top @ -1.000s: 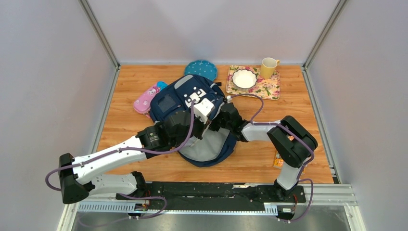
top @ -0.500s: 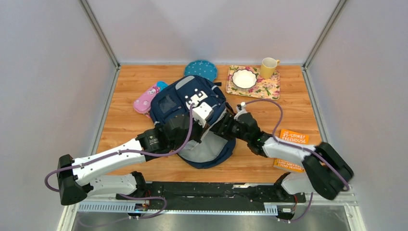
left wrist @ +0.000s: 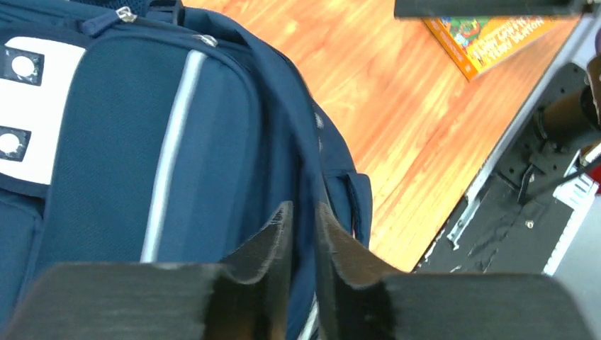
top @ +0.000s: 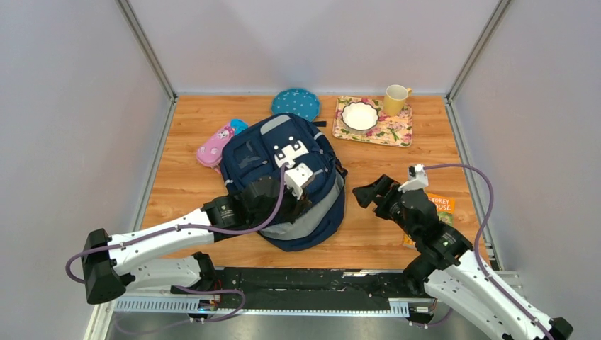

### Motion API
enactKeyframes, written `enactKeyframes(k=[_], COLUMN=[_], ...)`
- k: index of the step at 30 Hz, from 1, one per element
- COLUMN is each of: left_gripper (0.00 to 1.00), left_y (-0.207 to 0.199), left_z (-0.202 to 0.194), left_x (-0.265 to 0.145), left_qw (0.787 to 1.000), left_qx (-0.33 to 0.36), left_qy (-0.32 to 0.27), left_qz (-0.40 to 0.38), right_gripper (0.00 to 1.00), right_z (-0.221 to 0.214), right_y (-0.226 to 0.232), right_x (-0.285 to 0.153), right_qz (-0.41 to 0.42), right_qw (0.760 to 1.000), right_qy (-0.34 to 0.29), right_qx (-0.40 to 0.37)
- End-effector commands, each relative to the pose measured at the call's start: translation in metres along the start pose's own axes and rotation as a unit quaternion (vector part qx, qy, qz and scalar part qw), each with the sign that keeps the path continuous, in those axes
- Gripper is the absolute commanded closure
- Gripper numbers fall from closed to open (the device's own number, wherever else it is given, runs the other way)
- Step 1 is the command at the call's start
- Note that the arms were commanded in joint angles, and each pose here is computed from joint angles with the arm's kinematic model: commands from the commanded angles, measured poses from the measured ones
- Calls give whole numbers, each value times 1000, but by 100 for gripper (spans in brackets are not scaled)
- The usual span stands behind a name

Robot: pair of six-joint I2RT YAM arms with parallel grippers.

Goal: Pack the student bag
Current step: Pick up the book from the center of the board.

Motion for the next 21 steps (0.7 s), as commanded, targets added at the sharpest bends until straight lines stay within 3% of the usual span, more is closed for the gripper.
enactKeyframes(k=[1,4,5,6,11,16,19,21], left_gripper=[66,44,32,29,28,27,27,27], left_y=[-10,-10,-10,-10,-8,-10,-10,-12], left_z=[14,20,22,24,27,28,26,24], left_x=[-12,-16,-17,-19,-25,-28,-25,-22], left_qw=[998,997,997,997,997,995,995,996], left_qx=[-22,-28,-27,-28,-34,-41,-41,-40], left_qy=[-37,-52,-55,-59,-63,-75,-77,-68], left_qz=[-41,-42,-42,-41,-38,-44,-46,-51], right_gripper=[6,5,5,5,4,0,0,0], right_z=[34,54,65,71,110,132,134,131], right_y=[-43,-52,-56,-66,-91,-126,-144,-164], right_x=[-26,-34,-38,-45,-68,-81,-76,-77], right_qz=[-168,-241,-268,-306,-380,-497,-516,-540], right_qw=[981,962,954,941,906,845,834,811], right_qy=[-78,-99,-116,-127,-185,-194,-173,-176], right_qx=[-62,-80,-71,-69,-26,24,89,137])
Point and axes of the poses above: each gripper's point midway between its finger pads, its own x axis out along the fingers, its own y axis along the line the jaws close on, z = x × y, the point moved 5 cm from there along -x, back along the fingers, and after that the axes turned 9 degrees about x, right-handed, at the moved point
